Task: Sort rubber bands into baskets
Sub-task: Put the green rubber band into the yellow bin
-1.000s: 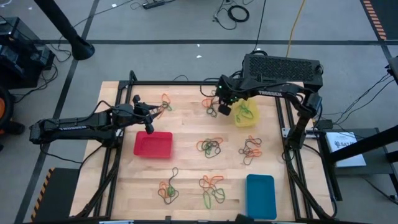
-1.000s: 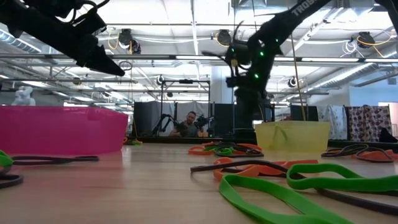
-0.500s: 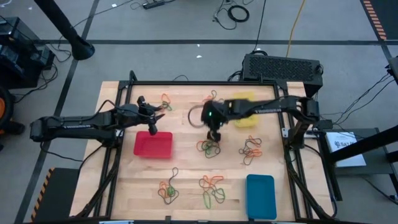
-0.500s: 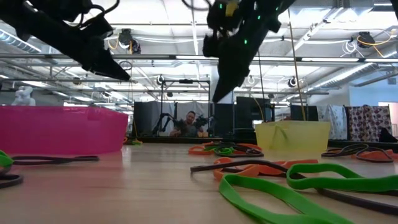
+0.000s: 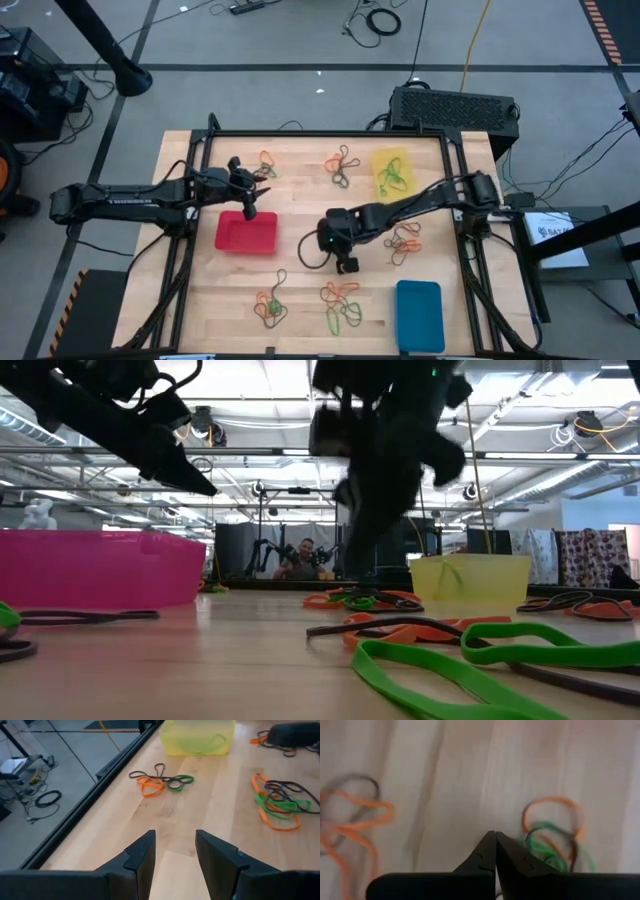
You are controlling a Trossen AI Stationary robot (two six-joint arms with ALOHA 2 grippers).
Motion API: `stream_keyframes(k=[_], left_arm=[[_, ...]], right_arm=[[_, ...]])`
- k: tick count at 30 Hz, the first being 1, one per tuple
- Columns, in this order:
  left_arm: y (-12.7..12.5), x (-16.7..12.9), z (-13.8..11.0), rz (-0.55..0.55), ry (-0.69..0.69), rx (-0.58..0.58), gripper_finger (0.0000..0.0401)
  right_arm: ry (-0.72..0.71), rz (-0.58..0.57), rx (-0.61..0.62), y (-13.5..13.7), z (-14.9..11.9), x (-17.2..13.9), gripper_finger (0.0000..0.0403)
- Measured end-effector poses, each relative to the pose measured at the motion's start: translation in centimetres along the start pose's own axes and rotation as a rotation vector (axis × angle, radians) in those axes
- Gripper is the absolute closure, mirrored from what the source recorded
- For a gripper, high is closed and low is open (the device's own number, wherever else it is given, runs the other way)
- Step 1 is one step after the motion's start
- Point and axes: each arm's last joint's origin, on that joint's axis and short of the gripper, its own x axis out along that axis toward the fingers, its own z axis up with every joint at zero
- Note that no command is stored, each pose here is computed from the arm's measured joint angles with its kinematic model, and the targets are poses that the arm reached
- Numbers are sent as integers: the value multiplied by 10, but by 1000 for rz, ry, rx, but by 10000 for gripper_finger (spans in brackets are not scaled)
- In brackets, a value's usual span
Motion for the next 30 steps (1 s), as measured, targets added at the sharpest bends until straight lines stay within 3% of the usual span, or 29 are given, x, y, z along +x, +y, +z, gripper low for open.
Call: stream_keyframes(k=[7, 23, 30], left_arm=[[0, 0, 0, -4, -1, 22, 253], [0, 0, 0, -4, -3, 21, 253], [0, 0, 0, -4, -1, 20, 253]], right_arm=[[61, 10, -33, 5, -6, 22, 402], [74, 2, -43, 3, -7, 22, 402], [80, -45, -58, 2, -8, 22, 361]])
